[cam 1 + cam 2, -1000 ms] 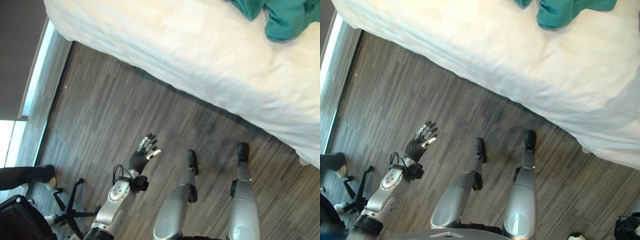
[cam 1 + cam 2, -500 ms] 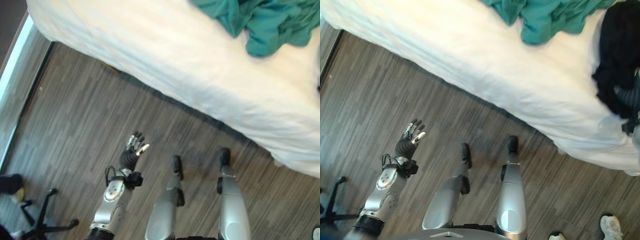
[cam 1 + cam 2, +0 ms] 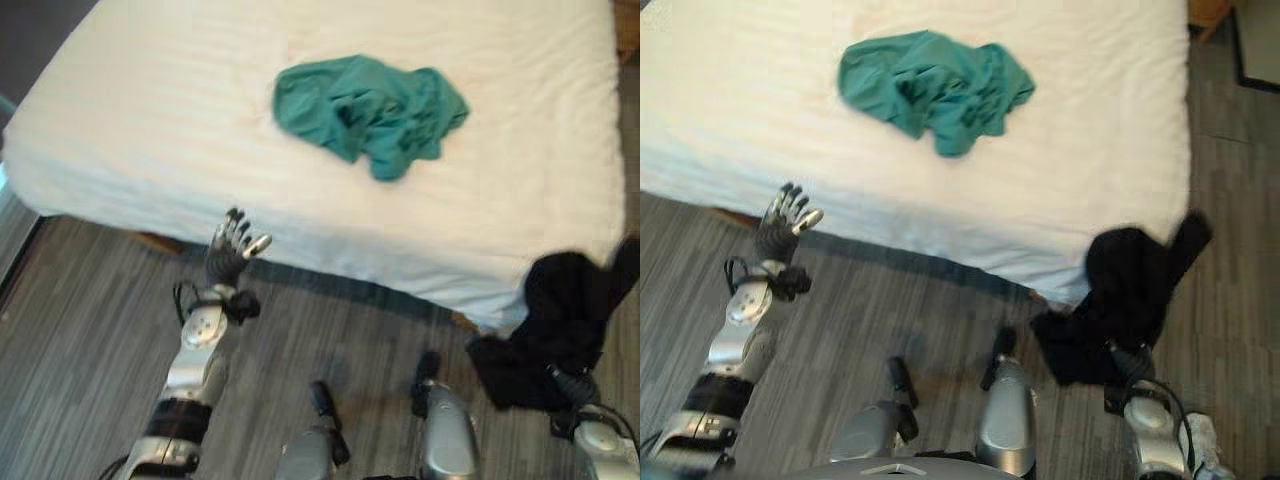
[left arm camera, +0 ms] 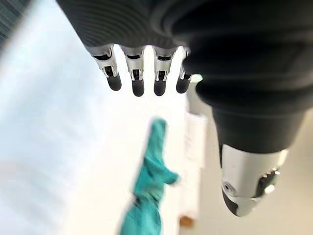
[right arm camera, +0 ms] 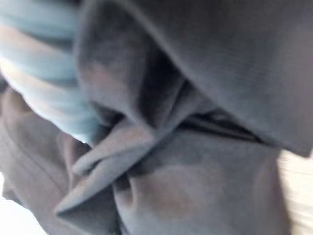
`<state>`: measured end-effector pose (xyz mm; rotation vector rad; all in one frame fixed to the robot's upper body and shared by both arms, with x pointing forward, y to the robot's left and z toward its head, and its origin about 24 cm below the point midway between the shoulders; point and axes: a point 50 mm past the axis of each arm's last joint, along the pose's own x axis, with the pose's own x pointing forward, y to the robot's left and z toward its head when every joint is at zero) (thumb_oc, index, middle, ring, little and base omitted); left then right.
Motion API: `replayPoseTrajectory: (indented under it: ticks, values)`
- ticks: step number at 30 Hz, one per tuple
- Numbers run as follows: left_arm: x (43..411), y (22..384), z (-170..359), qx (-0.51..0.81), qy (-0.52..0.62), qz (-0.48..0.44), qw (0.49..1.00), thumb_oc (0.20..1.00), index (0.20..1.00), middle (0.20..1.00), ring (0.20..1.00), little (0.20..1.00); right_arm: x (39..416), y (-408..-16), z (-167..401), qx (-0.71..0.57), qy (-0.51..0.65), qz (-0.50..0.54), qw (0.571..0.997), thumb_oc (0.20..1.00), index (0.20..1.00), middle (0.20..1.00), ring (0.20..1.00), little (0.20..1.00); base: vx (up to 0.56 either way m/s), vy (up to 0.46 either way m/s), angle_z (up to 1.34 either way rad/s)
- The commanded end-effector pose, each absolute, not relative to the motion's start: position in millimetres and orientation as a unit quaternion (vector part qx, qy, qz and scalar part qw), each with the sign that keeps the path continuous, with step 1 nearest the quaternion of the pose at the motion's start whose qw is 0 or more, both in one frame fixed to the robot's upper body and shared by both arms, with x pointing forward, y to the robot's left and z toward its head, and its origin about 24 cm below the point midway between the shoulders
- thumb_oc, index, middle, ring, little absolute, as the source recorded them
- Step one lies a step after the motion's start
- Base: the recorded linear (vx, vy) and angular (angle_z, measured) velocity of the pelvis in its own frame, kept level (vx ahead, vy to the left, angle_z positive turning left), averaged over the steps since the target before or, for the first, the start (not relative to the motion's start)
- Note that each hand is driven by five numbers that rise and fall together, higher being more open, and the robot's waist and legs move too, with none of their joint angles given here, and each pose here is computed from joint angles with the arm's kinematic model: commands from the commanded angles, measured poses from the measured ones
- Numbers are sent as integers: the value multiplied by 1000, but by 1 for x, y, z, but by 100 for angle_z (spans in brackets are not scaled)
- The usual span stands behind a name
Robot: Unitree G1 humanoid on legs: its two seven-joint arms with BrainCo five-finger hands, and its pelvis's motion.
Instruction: Pick up bed clothes into laundry basket.
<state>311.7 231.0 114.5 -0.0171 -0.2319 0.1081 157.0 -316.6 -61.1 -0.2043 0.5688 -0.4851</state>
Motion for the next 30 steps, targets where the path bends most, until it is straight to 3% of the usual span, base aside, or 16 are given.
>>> replayPoseTrajectory:
  ticks: [1, 9, 15, 19, 21, 22, 23, 30]
  values:
    - [318, 224, 141, 19, -171, 36, 984, 1000, 1000, 1000, 1000, 1000, 168, -337, -37, -100, 217, -260, 935, 200, 200, 200, 200, 200, 198, -267, -47]
    - [343, 233, 170, 77, -180, 55, 979, 1000, 1000, 1000, 1000, 1000, 180, -344, -27, -101, 215, -239, 942, 200, 200, 200, 200, 200, 163, -58, -48]
    - [360, 301, 197, 270, -109, 152, 945, 1000, 1000, 1000, 1000, 1000, 189, -339, -22, -128, 210, -196, 949, 200, 200, 200, 200, 200, 175, 82, -51]
    - [369, 330, 230, 414, -62, 208, 884, 1000, 1000, 1000, 1000, 1000, 187, -332, -31, -124, 225, -181, 949, 200, 200, 200, 200, 200, 126, 145, -31]
    - [369, 330, 230, 414, -63, 208, 884, 1000, 1000, 1000, 1000, 1000, 187, -332, -31, -123, 225, -182, 949, 200, 200, 200, 200, 200, 58, 118, -31]
    - [366, 353, 256, 502, -24, 257, 825, 1000, 1000, 1000, 1000, 1000, 186, -320, -40, -109, 232, -166, 952, 200, 200, 200, 200, 200, 78, 201, -27]
    - [365, 356, 261, 522, -16, 266, 811, 1000, 1000, 1000, 1000, 1000, 185, -316, -43, -107, 236, -159, 953, 200, 200, 200, 200, 200, 79, 202, -20]
    - [361, 361, 301, 545, -33, 301, 782, 1000, 1000, 1000, 1000, 1000, 188, -289, -56, -94, 248, -113, 957, 200, 200, 200, 200, 200, 22, 98, -31]
